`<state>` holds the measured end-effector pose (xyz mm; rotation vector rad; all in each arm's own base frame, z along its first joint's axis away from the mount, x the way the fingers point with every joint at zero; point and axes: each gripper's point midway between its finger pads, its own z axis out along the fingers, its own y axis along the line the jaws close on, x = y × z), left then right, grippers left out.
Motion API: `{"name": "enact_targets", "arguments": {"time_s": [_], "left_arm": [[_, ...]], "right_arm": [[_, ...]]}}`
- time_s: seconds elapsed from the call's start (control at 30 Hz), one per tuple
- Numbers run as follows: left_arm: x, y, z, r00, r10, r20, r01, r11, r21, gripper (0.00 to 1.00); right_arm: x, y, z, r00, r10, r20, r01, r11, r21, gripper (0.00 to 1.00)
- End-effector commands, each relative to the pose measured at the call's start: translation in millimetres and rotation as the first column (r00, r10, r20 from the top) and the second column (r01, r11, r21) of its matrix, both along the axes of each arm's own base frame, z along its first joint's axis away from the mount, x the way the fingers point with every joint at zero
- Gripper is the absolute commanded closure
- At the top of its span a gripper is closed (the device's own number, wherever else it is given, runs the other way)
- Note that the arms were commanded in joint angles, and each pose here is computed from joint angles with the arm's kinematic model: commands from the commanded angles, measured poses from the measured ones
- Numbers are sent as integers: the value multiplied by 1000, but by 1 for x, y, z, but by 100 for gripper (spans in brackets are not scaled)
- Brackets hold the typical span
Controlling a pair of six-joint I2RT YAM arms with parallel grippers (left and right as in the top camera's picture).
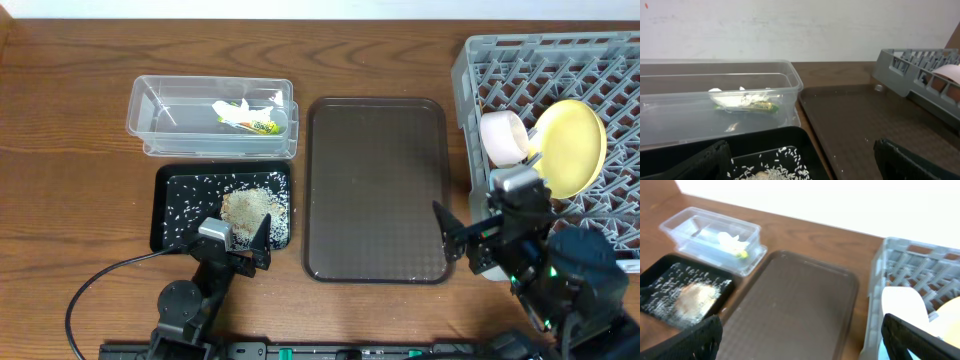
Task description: Sort waste into correct bins and load items into the dishwasher rack
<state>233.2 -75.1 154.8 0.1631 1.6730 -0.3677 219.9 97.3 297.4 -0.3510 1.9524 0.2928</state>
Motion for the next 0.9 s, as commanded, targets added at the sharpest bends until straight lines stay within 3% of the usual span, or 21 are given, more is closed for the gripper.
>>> {"name": "enact_targets", "arguments": {"time_s": [0.0, 0.47, 0.87], "left_arm": [[-1, 0, -15, 999, -5, -39, 6, 1000, 23, 7], [-1, 0, -15, 999, -5, -39, 5, 1000, 23, 7], [-1, 0, -15, 999, -5, -39, 5, 1000, 23, 7]], "right_arm": [[-4, -6, -34, 1000, 6, -10, -6, 1000, -5, 1], [-13, -31, -102, 983, -88, 163, 75, 994, 84, 1], [13, -24, -140, 958, -107, 266, 68, 986, 153, 1]]}}
